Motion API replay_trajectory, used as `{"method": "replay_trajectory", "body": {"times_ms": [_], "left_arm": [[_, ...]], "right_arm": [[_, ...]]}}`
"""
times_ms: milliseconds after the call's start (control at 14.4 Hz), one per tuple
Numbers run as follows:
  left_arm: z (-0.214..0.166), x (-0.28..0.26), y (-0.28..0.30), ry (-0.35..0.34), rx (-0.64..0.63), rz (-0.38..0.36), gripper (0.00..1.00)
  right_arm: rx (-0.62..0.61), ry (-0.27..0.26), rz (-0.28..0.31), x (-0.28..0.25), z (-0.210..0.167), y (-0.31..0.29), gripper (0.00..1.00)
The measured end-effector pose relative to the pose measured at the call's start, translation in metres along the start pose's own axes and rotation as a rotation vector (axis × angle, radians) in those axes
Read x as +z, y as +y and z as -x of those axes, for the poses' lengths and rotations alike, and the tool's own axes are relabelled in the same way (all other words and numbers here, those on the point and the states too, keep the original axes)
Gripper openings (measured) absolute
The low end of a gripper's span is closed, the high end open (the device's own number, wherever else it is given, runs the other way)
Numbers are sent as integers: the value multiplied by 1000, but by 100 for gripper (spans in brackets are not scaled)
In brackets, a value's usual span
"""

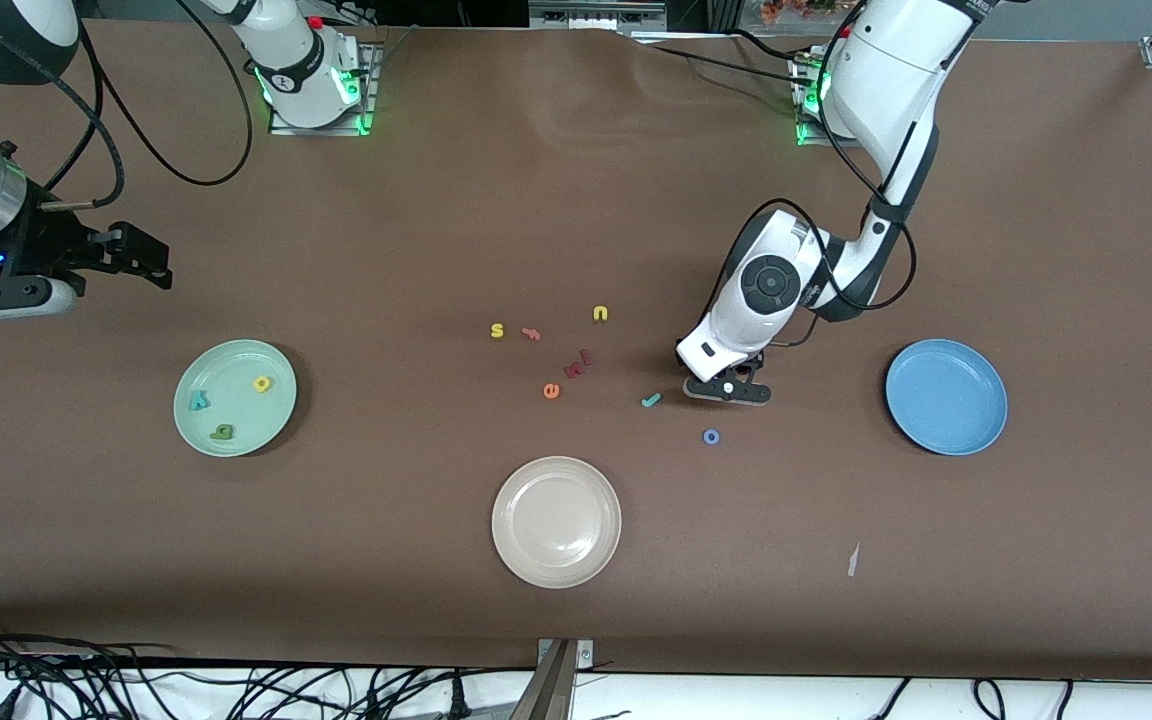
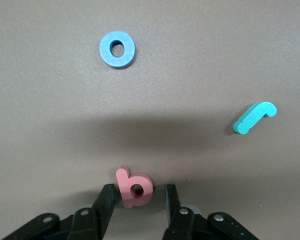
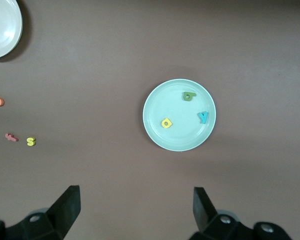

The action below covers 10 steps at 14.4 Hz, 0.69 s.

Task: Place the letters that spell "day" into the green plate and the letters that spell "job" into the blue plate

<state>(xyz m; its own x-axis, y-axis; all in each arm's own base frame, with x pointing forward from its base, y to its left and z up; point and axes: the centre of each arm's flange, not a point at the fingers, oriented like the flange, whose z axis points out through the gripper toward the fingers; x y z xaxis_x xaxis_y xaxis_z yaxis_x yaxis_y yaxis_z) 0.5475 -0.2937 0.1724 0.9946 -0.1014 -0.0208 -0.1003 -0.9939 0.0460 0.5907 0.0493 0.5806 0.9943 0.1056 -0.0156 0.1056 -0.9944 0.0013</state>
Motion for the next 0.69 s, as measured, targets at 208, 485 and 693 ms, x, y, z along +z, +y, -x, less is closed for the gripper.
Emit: {"method": "replay_trajectory", "body": {"times_ms": [208, 485, 693], "left_arm": [[-1, 0, -3, 2, -4, -2, 42], [-2, -1, -4, 5, 4, -10, 34], [-2, -1, -4, 6, 3, -10, 32]], "right_arm": [[1, 1, 0, 0, 0, 0, 100], [2, 2, 0, -1, 0, 1, 100], [3, 11, 2, -5, 0, 2, 100]]}}
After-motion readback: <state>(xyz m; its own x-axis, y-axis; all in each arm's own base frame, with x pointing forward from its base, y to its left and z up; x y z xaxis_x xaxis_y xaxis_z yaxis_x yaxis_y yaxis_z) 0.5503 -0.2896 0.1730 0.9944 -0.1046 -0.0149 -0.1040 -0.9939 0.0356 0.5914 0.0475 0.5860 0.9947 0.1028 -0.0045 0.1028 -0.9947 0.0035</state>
